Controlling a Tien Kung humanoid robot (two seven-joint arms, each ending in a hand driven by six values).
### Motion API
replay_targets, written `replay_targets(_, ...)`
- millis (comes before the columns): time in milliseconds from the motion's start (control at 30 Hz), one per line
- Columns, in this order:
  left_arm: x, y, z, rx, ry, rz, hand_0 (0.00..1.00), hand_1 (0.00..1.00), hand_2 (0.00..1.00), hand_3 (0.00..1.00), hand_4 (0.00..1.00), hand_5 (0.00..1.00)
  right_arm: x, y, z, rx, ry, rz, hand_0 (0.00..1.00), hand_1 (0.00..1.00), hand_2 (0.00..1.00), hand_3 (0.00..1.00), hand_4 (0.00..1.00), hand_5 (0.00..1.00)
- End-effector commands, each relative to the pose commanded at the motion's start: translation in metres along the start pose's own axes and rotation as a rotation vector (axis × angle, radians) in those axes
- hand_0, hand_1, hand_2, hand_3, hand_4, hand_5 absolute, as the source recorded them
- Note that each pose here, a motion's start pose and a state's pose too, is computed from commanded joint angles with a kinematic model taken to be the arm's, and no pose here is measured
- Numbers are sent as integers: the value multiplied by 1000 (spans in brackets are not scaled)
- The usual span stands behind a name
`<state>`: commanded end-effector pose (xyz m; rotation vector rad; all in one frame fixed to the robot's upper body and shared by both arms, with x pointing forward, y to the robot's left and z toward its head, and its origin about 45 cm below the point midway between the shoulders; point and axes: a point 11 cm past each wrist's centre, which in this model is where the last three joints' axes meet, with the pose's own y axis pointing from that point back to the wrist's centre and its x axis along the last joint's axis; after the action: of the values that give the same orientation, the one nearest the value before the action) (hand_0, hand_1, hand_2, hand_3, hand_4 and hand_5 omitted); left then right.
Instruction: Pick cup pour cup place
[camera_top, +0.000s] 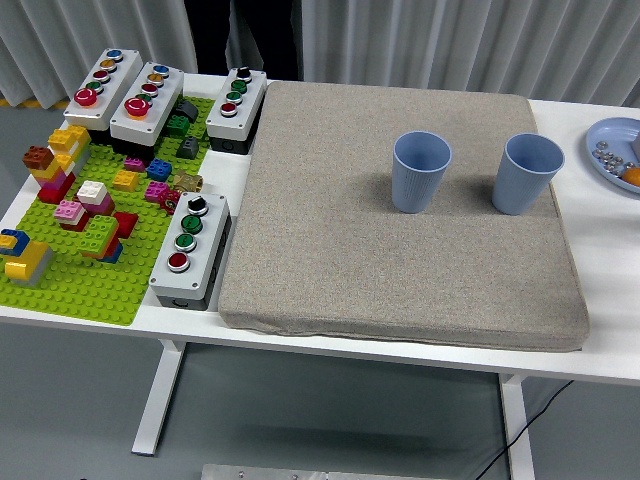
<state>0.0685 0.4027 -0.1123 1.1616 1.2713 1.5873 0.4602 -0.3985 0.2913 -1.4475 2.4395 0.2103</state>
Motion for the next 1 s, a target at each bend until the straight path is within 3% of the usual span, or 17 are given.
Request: replay_targets(1000,0,0,0,-3,1,0,766,803,843,763,504,941,0,0,-8,35,20,6,868,780,817,827,830,998)
